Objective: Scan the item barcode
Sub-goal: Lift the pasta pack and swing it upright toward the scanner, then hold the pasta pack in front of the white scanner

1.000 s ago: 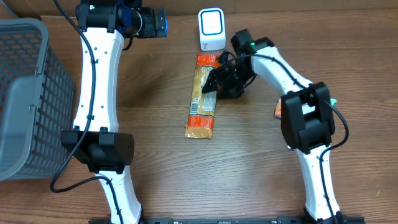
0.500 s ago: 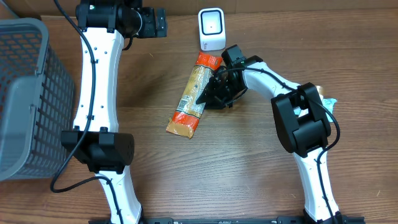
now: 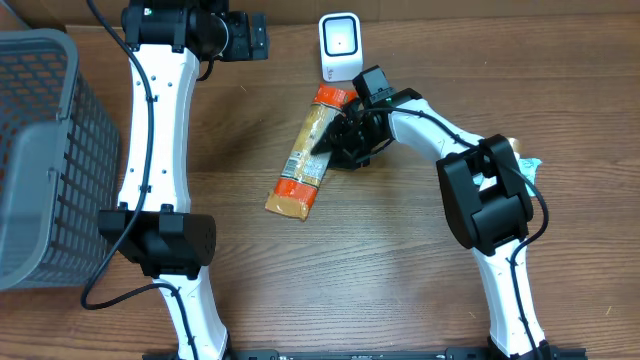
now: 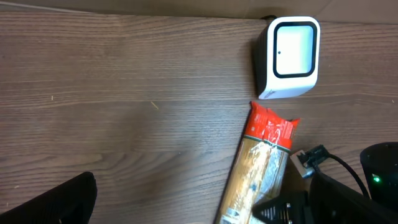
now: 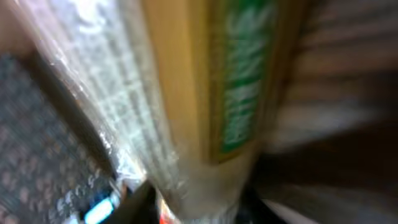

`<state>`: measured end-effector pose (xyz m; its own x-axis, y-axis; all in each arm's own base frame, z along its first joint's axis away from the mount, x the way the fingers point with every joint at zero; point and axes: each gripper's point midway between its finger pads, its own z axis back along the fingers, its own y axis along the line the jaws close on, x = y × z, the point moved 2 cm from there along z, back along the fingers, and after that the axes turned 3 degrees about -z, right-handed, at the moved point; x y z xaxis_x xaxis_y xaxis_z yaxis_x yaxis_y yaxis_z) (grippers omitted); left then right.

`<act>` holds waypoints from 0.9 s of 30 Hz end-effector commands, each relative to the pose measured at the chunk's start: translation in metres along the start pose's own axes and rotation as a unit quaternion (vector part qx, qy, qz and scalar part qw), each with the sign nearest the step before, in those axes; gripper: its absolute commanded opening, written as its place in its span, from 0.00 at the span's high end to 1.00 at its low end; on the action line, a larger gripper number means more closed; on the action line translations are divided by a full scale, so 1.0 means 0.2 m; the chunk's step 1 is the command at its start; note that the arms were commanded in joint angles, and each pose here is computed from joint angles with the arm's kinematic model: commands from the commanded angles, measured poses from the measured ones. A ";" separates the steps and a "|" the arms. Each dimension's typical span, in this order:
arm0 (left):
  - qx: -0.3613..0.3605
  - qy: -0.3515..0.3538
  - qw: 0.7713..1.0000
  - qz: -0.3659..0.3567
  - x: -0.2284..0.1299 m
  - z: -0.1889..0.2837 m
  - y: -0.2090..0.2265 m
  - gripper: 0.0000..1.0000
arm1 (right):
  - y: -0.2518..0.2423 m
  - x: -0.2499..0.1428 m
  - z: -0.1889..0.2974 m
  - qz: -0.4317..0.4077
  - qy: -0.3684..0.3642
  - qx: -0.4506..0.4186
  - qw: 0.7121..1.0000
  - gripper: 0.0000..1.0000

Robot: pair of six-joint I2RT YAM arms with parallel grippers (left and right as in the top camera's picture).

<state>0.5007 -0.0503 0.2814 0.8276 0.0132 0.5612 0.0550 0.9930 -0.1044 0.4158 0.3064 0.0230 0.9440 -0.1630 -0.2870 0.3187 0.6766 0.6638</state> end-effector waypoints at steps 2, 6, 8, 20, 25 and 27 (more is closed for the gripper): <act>0.001 -0.002 1.000 -0.006 0.01 0.00 0.00 0.00 | -0.24 0.09 -0.09 -0.024 -0.056 -0.093 0.994 0.94; 0.001 -0.002 1.000 -0.006 0.01 0.00 0.00 0.00 | -0.18 0.05 -0.06 0.003 -0.028 -0.065 0.997 0.96; 0.001 -0.002 1.000 -0.006 0.01 0.00 0.00 0.00 | -0.12 0.02 -0.02 0.044 -0.020 -0.049 0.998 0.96; 0.001 -0.002 1.000 -0.006 0.01 0.00 0.00 0.00 | 0.45 -0.36 0.60 0.312 0.016 0.144 0.939 0.96; 0.001 -0.002 1.000 -0.006 0.01 0.00 0.00 0.00 | 0.59 -0.46 0.98 0.372 -0.015 0.231 0.899 0.96; 0.001 -0.002 1.000 -0.006 0.01 0.00 0.00 0.00 | 0.61 -0.48 1.14 0.387 -0.024 0.269 0.882 0.96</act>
<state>0.5007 -0.0503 0.2814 0.8276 0.0132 0.5612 0.0550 0.9930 -0.1044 0.3960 0.2677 0.1831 0.9731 0.1605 0.1653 -0.2209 0.4464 0.8671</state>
